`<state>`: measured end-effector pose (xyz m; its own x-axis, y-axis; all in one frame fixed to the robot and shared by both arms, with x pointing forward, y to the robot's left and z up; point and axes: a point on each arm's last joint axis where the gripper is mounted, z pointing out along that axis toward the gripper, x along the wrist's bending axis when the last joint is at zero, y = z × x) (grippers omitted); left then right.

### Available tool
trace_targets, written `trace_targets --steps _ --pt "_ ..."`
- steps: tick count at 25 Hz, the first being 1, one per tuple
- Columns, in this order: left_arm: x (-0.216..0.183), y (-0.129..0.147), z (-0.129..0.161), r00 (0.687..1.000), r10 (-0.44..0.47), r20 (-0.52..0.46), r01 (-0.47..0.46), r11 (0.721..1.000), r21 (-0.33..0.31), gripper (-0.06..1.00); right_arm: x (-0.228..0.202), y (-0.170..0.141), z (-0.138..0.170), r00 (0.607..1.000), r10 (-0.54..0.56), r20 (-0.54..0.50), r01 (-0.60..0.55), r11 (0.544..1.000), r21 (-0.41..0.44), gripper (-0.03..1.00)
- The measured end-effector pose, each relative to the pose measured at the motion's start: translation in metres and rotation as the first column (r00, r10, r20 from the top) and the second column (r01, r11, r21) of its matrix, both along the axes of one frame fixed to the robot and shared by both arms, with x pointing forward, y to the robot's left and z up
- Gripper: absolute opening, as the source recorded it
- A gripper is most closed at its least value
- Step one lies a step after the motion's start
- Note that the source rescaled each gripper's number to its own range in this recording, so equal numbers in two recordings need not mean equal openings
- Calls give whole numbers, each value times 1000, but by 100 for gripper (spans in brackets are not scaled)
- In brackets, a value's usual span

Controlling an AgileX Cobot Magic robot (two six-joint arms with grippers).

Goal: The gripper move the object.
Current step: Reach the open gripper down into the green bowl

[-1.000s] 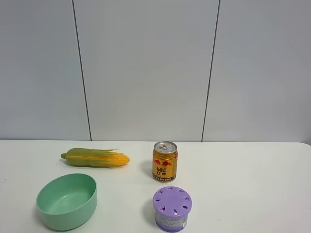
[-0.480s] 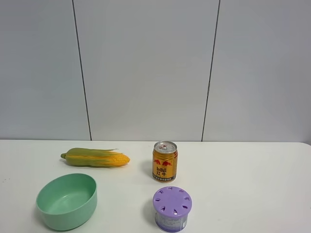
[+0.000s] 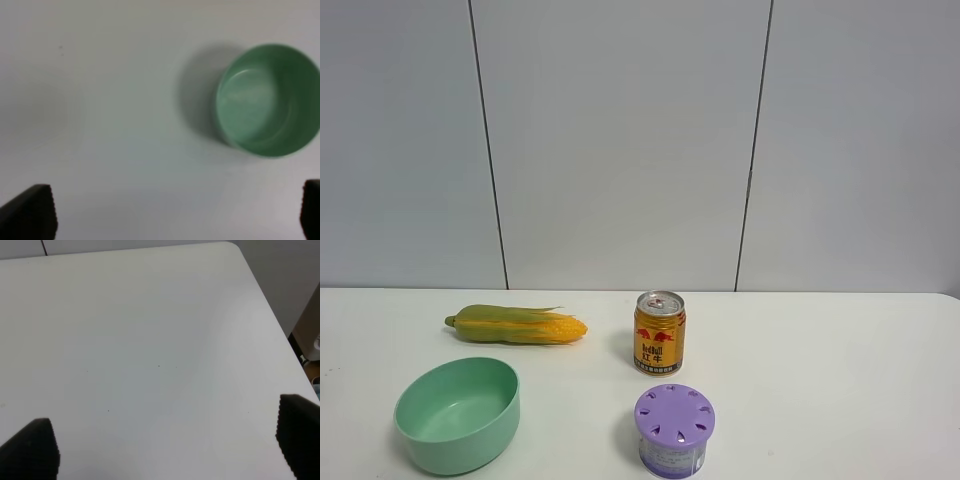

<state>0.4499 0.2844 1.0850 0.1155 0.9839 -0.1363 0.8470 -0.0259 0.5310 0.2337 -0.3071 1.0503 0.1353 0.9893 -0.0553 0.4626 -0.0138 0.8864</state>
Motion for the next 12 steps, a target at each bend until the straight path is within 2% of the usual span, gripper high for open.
trace_targets --steps 3,8,12 --pt "10 -18 -8 997 -72 -11 71 997 -5 100 0 0 0 1000 0 0 0 1000 0 100" --pt "19 -48 -28 977 -193 -90 195 981 7 100 0 0 0 1000 0 0 0 1000 0 100" --pt "25 -63 -46 956 -246 -157 252 968 19 100 0 0 0 1000 0 0 0 1000 0 100"
